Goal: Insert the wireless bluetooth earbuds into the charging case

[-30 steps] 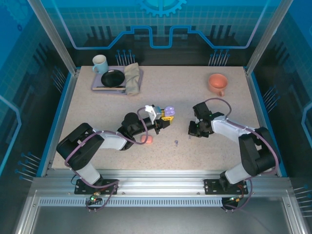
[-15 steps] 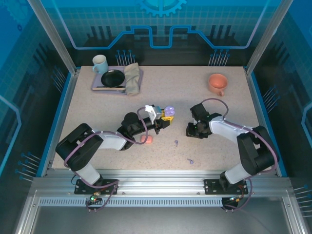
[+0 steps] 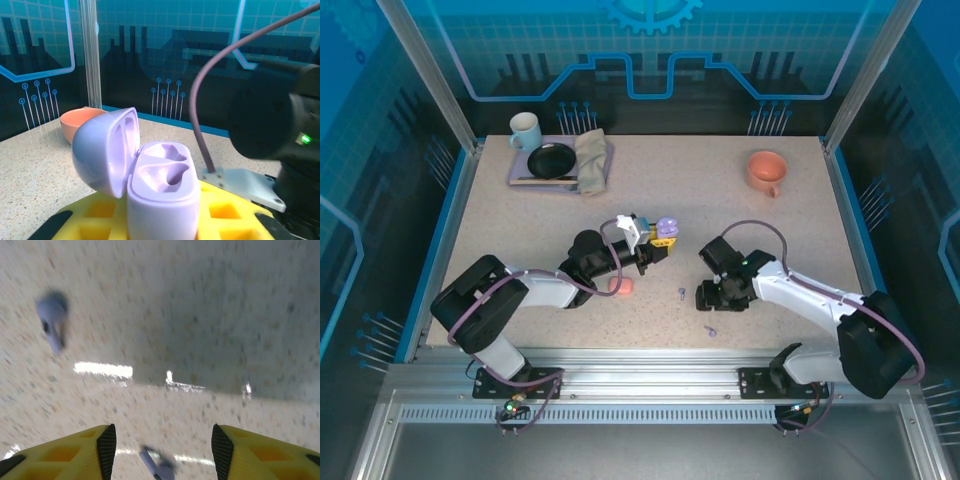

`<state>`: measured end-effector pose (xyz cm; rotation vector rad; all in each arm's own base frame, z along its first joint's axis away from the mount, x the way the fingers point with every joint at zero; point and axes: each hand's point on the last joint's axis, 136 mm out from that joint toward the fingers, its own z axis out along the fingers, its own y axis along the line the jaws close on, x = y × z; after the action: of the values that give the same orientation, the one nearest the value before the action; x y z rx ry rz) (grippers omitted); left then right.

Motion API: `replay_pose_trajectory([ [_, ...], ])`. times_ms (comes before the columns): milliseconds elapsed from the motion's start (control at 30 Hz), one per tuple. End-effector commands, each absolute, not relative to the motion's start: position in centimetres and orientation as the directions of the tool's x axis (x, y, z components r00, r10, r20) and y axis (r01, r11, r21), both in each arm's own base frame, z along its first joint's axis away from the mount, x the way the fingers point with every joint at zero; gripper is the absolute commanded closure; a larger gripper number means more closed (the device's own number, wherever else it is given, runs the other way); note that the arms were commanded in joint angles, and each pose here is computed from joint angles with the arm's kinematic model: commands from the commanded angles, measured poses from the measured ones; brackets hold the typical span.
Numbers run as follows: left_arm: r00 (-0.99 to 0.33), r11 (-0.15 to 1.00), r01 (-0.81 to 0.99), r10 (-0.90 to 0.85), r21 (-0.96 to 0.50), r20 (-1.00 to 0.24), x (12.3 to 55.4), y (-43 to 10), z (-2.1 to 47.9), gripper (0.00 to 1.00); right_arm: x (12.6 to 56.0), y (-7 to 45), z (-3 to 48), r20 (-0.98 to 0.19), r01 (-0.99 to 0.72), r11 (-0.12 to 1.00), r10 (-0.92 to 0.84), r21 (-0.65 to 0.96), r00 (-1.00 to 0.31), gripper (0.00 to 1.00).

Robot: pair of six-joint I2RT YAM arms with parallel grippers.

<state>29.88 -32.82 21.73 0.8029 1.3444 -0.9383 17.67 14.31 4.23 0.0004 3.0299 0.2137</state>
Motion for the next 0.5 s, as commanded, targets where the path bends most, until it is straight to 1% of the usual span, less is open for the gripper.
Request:
replay_pose_trajectory([
  [0, 0.049, 0.419, 0.908, -0.121, -0.006, -0.992, 29.8, -32.7, 24.1, 1.0, 14.7, 12.8, 3.7, -0.036, 0.003, 0.998, 0.005, 0.066, -0.999, 0.44],
  [133, 0.05, 0.42, 0.908, -0.121, -0.005, -0.991, 29.8, -32.6, 24.2, 1.0, 13.1, 12.8, 3.4, -0.013, -0.001, 0.999, 0.0, 0.053, -1.0, 0.47],
  [300, 0.048, 0.421, 0.907, -0.124, -0.009, -0.991, 29.8, -32.6, 24.2, 1.0, 11.9, 13.2, 3.1, 0.011, -0.028, 0.999, -0.029, 0.036, -1.0, 0.46],
  [467, 0.05, 0.422, 0.907, -0.124, -0.007, -0.991, 29.9, -32.6, 24.3, 1.0, 11.3, 12.9, 2.7, 0.037, -0.059, 0.998, -0.058, -0.028, -0.998, 0.47],
])
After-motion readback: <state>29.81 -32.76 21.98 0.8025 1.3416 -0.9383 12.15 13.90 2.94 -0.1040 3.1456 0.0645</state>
